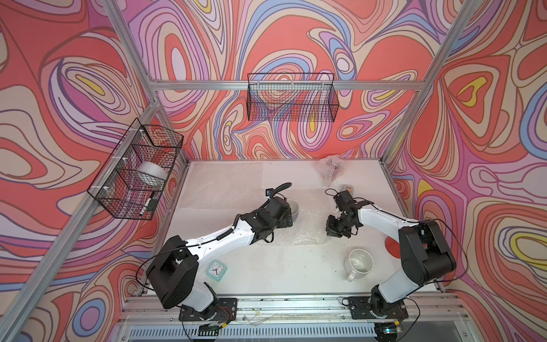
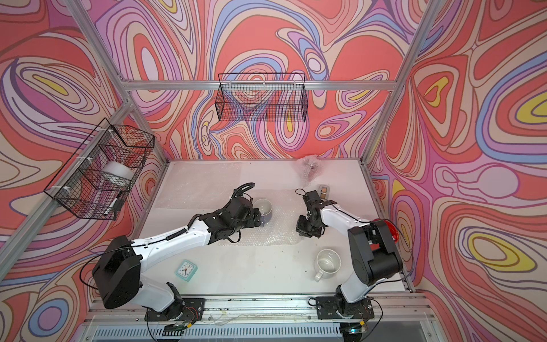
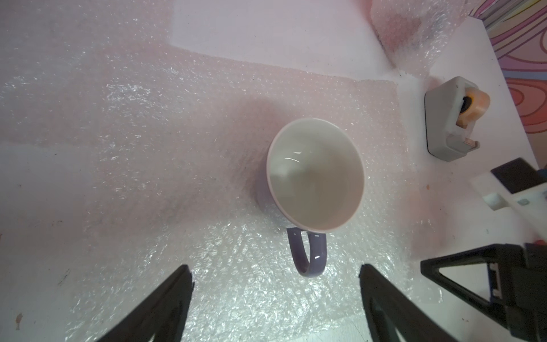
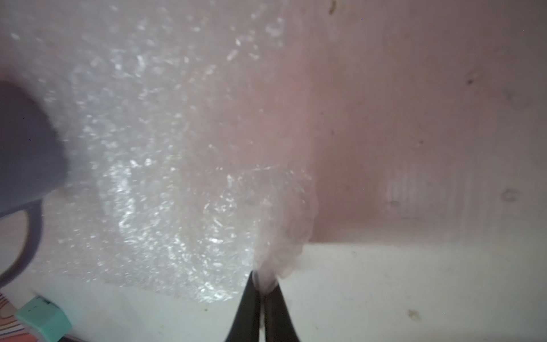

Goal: Wrap mugs in bubble wrap
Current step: Wrap the mug in bubble wrap.

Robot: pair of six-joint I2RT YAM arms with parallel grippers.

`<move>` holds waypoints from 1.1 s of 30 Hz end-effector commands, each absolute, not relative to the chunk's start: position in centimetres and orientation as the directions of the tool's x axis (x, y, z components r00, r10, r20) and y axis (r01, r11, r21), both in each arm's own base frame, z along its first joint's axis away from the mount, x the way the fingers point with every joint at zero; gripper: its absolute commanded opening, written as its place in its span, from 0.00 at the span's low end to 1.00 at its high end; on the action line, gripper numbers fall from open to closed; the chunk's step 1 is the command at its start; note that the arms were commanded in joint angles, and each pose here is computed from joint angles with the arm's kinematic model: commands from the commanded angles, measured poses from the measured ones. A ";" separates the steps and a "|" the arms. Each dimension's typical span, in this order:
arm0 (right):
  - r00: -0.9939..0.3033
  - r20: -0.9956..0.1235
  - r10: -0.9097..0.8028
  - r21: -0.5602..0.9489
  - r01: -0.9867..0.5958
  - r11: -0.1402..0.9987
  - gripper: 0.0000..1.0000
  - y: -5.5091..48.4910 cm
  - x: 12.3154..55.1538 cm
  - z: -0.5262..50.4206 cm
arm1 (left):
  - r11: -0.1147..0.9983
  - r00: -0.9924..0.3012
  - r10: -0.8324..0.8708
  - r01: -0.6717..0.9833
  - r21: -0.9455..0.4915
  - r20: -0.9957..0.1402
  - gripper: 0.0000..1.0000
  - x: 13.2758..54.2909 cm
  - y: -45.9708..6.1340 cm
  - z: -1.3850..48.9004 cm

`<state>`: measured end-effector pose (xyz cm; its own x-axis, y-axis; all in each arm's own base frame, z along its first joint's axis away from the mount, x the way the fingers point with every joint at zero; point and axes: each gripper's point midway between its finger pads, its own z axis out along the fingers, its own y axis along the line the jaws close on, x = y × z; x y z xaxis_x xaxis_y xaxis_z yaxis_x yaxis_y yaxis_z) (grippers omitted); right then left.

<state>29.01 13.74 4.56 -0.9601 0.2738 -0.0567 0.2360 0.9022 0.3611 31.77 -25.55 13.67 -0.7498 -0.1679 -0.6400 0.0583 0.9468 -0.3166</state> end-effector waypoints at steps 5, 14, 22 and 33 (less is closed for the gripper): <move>-0.963 -0.227 0.145 0.659 -0.043 0.751 0.05 20.7 33.0 12.8 | 0.901 -0.741 -0.129 0.190 -0.390 -0.659 0.97 31.2 -26.5 15.0; -0.970 -0.229 0.077 0.775 -0.134 0.617 0.05 26.1 36.1 15.6 | 0.898 -0.734 -0.136 0.192 -0.395 -0.666 0.95 30.9 -25.6 15.2; -0.979 -0.190 0.079 0.771 -0.099 0.630 0.06 28.1 38.5 13.6 | 0.907 -0.734 -0.130 0.184 -0.379 -0.667 0.94 31.5 -25.8 14.8; -0.984 -0.151 0.098 0.757 -0.052 0.651 0.09 28.7 39.4 11.2 | 0.924 -0.745 -0.117 0.160 -0.347 -0.656 0.94 33.9 -27.2 12.9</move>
<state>38.55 28.11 11.31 -0.9867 0.0891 -0.1361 -0.0461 0.6493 0.7592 32.43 -26.82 11.99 -0.7725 -0.0907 -0.6285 0.1696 0.9243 -0.3419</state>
